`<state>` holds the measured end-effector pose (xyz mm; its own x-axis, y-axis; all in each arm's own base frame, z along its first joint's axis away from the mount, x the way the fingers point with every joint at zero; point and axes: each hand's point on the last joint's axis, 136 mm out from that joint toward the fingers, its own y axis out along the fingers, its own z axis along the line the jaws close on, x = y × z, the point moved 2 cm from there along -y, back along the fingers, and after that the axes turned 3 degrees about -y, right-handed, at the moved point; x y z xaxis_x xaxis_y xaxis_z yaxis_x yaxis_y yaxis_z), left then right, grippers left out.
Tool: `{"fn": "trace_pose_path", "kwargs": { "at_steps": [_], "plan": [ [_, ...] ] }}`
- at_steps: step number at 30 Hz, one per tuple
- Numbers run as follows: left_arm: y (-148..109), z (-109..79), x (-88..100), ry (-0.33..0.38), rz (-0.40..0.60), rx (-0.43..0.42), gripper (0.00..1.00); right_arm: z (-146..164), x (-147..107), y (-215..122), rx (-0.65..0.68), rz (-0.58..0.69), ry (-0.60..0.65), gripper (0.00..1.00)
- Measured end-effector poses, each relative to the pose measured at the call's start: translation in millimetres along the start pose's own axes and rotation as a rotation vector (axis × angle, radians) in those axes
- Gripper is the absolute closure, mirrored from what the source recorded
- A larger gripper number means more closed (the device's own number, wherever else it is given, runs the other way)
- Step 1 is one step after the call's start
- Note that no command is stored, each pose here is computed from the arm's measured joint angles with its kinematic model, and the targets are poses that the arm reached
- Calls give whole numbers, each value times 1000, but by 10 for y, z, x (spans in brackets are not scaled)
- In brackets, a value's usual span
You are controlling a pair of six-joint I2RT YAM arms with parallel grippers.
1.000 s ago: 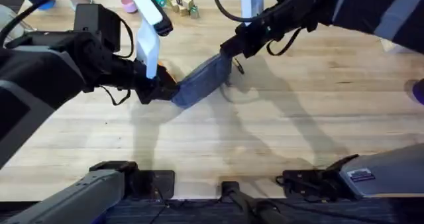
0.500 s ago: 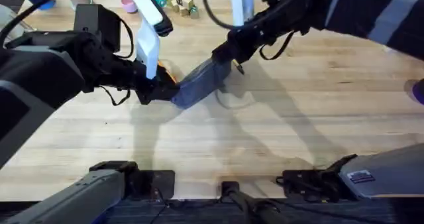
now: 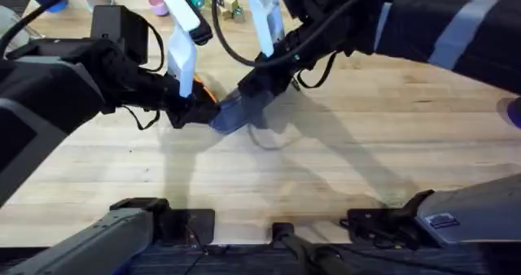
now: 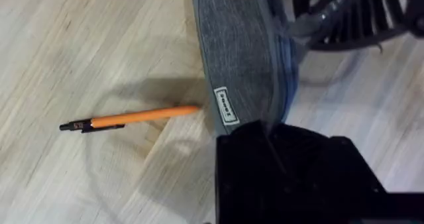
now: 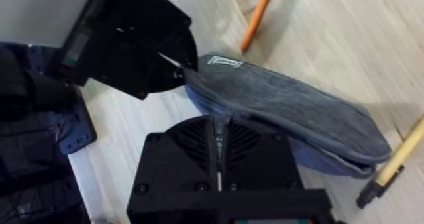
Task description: Unzip the bag, pick up the pens from the table one at a time and place them inside, then zip the bag closed.
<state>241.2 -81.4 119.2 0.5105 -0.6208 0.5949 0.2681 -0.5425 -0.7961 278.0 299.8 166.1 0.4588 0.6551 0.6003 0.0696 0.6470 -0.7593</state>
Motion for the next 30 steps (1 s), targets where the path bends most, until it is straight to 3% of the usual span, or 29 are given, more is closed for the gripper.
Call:
{"fn": "trace_pose_path", "kwargs": {
  "at_steps": [23,25,27,30],
  "plan": [
    [-3,26,-5,3,4,14,957,449,189,269,96,-41,-124,968],
    [-2,27,-5,3,4,14,957,450,186,268,97,-40,-124,890],
    [-2,17,-8,3,5,9,957,418,196,255,91,-46,-124,707],
    [-3,19,8,5,-4,8,957,338,234,154,92,-76,-104,348]
  ]
}}
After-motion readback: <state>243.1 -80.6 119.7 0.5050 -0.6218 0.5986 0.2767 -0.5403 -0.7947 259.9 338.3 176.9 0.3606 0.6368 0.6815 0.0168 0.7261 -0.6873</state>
